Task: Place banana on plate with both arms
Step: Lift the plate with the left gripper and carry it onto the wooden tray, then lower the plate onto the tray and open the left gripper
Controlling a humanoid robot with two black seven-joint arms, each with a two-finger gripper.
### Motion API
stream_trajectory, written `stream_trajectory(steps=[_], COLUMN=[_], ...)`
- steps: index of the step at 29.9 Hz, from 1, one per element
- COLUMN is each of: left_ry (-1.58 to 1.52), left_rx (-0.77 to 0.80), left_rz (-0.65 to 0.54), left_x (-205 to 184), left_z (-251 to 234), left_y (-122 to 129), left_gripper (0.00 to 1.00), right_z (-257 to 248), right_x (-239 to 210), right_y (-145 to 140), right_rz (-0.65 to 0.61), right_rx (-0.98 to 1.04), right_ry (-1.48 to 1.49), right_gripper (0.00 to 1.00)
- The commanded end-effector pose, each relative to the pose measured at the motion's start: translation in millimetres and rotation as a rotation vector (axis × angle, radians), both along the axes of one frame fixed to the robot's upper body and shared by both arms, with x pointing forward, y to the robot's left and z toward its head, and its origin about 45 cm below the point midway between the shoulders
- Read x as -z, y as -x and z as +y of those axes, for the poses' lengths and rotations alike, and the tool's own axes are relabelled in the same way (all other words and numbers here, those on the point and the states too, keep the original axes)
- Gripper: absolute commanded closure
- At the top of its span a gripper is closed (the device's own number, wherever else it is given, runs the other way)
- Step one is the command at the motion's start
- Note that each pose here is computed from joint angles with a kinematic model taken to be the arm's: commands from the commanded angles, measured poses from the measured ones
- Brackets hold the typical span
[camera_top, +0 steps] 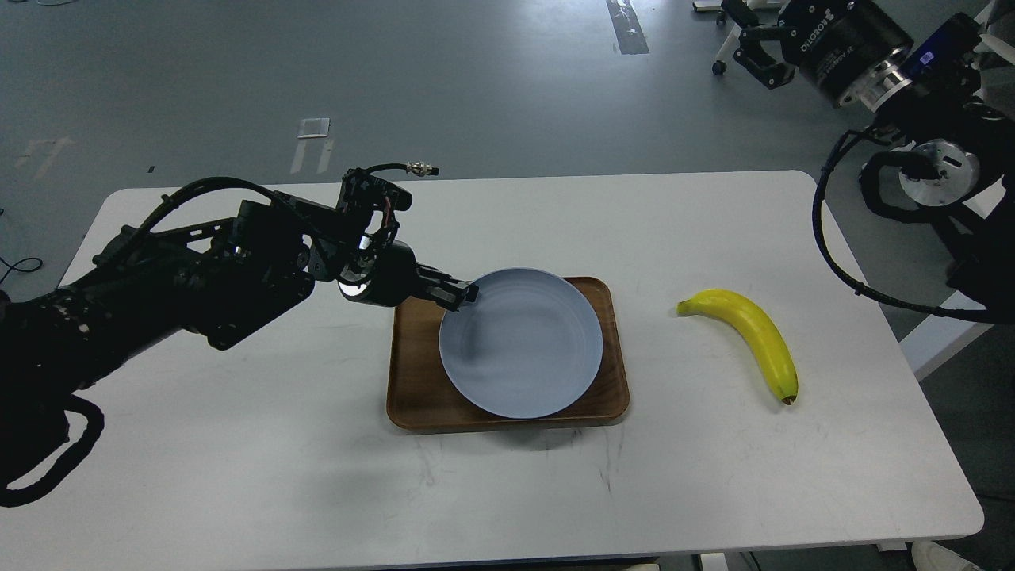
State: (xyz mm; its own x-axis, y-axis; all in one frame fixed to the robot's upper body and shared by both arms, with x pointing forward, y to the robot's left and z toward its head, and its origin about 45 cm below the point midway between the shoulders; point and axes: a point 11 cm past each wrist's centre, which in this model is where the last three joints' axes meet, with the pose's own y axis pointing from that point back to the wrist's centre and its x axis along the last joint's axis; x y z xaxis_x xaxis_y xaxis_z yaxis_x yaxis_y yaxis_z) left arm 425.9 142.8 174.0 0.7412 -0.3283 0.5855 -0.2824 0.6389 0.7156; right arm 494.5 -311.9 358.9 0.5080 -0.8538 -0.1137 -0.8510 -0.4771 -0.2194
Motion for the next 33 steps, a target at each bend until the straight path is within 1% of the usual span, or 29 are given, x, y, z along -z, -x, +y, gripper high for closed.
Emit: stream_trajectory(steps=[1,11,26,33], left_ry=[-0.010,-0.029,-0.029,-0.046], left_rx=[-0.026,-0.087,-0.085,-0.088], left_rz=[0.002,0.012,0.019,0.035], left_x=[6,18,21,30], left_z=[-5,-1,-2,4], left_y=[-5,-12,-10,-5], left_gripper=[1.00,1.00,1.00,1.00], right_z=[-4,-8,-11,-14], right_x=[1,8,17,19], right_y=[1,3,6,7], right_rz=[0.003,0.015,0.032,0.037], right_rx=[0.008,0.014,0.019,0.023], right_ry=[0.003,0.005,0.006,0.008], right_gripper=[0.00,0.00,0.00,0.00])
